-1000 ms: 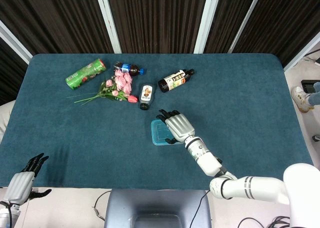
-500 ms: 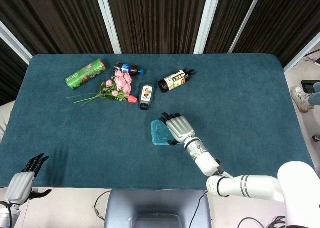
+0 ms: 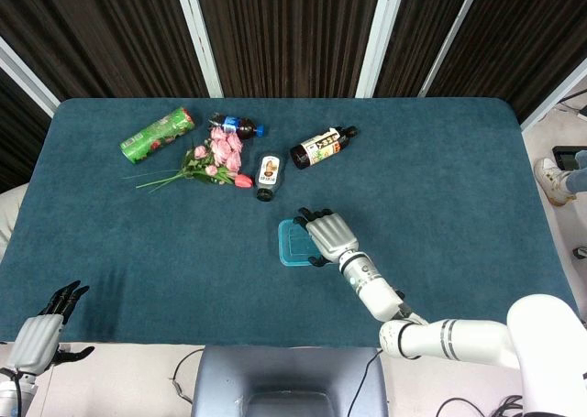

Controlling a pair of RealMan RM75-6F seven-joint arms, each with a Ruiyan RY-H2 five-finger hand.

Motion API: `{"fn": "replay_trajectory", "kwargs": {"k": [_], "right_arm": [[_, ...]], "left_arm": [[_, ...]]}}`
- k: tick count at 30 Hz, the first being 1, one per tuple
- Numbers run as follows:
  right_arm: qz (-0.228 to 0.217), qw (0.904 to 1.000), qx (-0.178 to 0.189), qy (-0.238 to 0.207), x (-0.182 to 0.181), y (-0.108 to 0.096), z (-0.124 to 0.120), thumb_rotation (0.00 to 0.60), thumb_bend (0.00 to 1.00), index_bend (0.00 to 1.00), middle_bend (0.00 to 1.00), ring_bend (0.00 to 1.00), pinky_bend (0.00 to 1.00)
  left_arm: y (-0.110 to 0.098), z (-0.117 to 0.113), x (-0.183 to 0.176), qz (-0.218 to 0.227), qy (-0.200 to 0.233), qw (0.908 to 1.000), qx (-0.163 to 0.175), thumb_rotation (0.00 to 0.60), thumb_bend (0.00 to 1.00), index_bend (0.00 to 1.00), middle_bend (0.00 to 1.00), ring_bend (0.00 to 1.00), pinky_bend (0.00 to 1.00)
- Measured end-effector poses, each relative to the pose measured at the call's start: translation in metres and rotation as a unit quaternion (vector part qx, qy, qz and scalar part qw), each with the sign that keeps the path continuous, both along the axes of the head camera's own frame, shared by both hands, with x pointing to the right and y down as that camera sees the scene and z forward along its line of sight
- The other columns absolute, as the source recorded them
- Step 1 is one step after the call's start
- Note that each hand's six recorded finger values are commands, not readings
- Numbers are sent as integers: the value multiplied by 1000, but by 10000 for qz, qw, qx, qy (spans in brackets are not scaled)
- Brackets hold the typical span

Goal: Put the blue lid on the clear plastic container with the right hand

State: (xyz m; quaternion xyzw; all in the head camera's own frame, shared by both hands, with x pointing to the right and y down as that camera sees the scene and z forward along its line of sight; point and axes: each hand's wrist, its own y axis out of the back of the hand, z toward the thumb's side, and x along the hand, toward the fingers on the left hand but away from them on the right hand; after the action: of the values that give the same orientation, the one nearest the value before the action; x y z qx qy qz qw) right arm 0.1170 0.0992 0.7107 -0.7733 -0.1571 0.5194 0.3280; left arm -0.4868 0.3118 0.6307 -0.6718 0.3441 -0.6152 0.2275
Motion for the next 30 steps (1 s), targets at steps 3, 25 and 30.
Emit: {"fn": "replay_trajectory", "kwargs": {"k": [3, 25, 30], "right_arm": [[11, 10000, 3, 3, 1, 0, 0, 600, 374, 318, 209, 268, 307], [62, 9998, -204, 13, 7, 6, 14, 600, 374, 317, 209, 268, 307], [87, 9996, -262, -19, 9, 7, 16, 600, 373, 315, 209, 268, 307]], "left_arm": [[0, 0, 0, -7, 1, 10000, -10, 600, 487, 111, 0, 0, 346], [1, 1, 0, -6, 11, 10000, -15, 600, 487, 110, 1, 0, 348], [1, 1, -1, -7, 7, 10000, -27, 600, 487, 110, 0, 0, 348]]}}
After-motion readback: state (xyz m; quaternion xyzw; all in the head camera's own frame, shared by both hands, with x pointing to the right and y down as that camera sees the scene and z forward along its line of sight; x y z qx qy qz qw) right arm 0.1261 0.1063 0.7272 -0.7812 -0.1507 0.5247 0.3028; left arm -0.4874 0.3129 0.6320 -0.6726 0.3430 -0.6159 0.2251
